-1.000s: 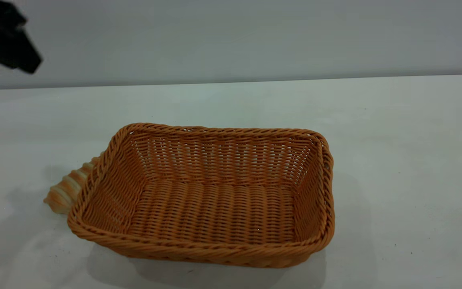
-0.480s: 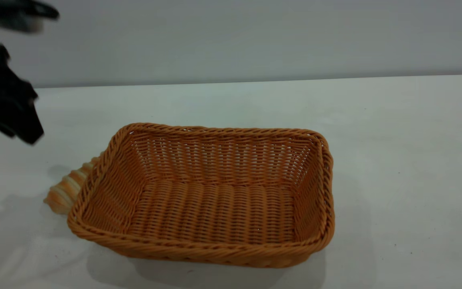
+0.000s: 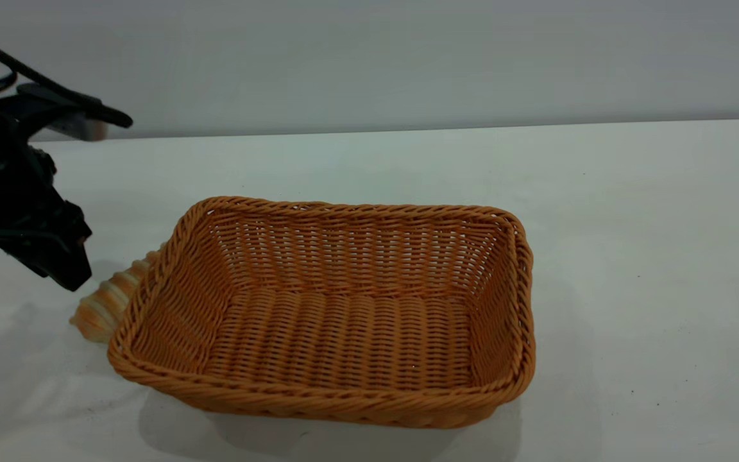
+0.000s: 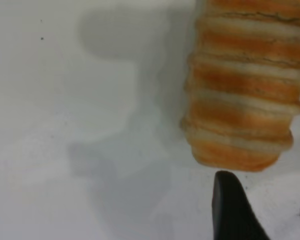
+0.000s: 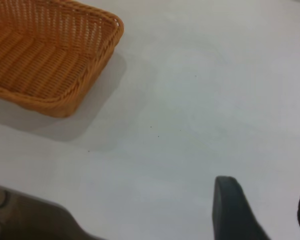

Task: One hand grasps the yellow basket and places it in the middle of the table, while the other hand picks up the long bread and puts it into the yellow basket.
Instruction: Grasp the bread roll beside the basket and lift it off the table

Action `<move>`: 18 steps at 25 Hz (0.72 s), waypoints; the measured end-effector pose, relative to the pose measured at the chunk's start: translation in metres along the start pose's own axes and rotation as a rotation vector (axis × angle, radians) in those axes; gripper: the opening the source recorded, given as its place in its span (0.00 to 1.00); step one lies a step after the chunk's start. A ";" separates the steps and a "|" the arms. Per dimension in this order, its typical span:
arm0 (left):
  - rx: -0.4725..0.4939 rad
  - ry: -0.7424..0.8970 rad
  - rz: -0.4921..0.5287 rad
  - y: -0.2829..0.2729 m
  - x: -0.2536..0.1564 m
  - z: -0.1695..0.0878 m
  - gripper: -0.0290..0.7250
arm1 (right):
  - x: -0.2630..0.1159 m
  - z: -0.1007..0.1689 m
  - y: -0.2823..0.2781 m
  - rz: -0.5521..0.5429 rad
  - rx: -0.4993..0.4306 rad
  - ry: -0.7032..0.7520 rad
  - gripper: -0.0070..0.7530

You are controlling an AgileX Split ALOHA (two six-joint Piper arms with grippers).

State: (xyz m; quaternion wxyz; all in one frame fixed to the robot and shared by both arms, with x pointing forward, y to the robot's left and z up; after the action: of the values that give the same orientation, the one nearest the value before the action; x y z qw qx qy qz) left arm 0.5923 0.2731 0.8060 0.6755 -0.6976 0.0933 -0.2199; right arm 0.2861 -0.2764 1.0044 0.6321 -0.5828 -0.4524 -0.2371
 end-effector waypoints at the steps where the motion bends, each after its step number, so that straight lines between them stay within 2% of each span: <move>1: 0.003 0.004 -0.001 0.003 0.000 0.001 0.56 | 0.000 0.000 0.000 0.000 0.000 0.000 0.48; 18: 0.032 0.002 -0.039 0.042 0.006 0.007 0.56 | 0.000 0.000 0.000 -0.001 0.000 0.001 0.48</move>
State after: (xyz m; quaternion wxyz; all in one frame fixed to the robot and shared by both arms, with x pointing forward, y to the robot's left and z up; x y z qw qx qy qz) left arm 0.6073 0.2737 0.7659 0.6821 -0.6882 0.0767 -0.2350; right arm 0.2860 -0.2764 1.0044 0.6321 -0.5825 -0.4523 -0.2377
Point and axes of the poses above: a point on each arm's last joint axis where the gripper is mounted, y pointing out along that axis toward the gripper, z along the wrist's bending axis when the last joint is at zero, x = y × z, the point moved 7 cm from there along y, pointing out along that axis toward the gripper, and after that the axes turned 2 degrees about -y, right-handed, at the moved point
